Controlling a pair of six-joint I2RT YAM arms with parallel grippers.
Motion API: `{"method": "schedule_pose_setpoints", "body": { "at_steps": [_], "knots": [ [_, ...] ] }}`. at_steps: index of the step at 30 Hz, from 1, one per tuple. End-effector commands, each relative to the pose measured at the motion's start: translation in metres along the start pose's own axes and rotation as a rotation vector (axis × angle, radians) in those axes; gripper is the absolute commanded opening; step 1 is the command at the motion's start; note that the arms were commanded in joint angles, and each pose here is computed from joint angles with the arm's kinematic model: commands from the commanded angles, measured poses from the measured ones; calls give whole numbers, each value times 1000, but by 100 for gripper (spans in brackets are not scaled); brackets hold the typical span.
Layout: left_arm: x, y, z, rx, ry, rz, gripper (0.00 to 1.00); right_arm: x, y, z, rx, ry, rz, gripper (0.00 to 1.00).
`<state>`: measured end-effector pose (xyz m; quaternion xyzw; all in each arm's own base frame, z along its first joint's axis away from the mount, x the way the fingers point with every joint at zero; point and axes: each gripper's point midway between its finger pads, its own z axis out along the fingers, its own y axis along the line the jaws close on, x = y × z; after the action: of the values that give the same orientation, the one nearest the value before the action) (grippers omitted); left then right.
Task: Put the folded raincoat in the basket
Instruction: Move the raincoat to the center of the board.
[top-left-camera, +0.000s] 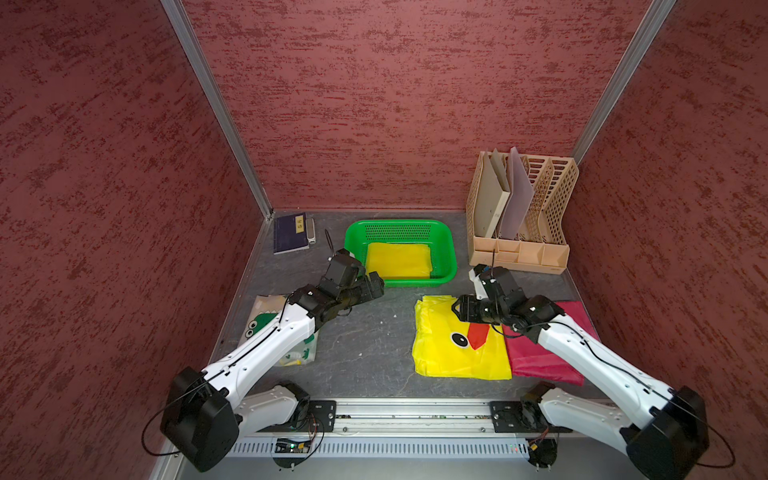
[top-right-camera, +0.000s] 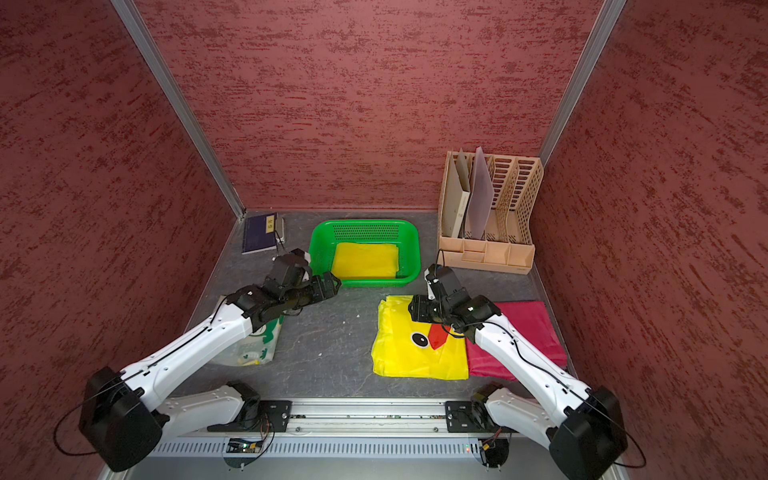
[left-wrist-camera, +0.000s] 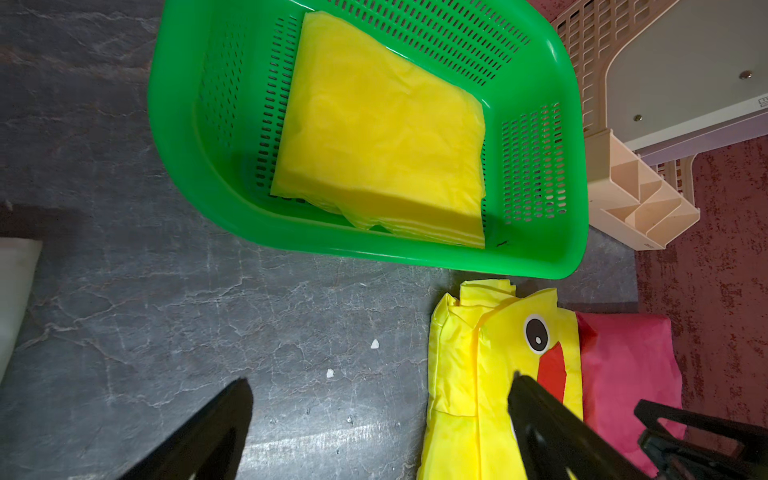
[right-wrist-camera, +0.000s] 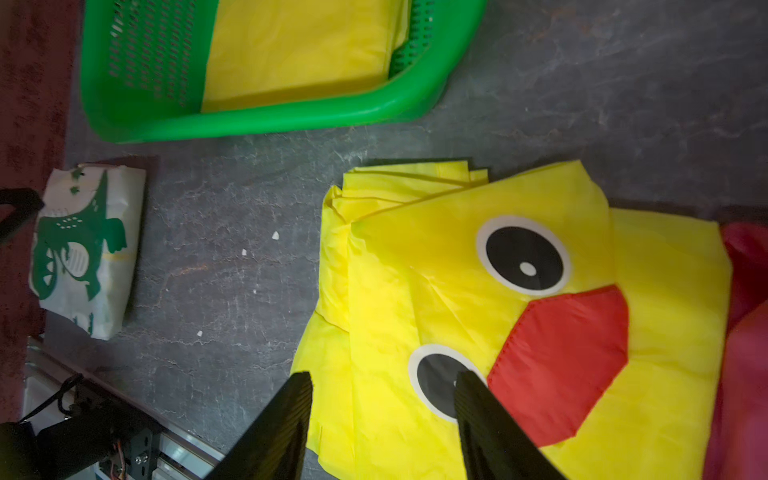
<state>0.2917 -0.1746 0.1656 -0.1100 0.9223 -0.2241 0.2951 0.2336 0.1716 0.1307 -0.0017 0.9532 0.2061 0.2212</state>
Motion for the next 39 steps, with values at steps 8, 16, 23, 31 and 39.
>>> {"method": "schedule_pose_setpoints", "body": {
  "at_steps": [8,16,23,31,39],
  "knots": [
    [24,6,16,-6,39,-19,100,37,-5,54,86,77,30,59],
    [21,0,14,-34,11,42,100,54,12,87,118,132,0,58],
    [21,8,9,-84,8,72,100,67,34,100,136,170,-43,57],
    [48,2,2,1,36,34,100,25,60,41,83,27,-75,61],
    [82,-5,7,-3,62,86,100,9,13,10,256,31,-128,62]
  ]
}}
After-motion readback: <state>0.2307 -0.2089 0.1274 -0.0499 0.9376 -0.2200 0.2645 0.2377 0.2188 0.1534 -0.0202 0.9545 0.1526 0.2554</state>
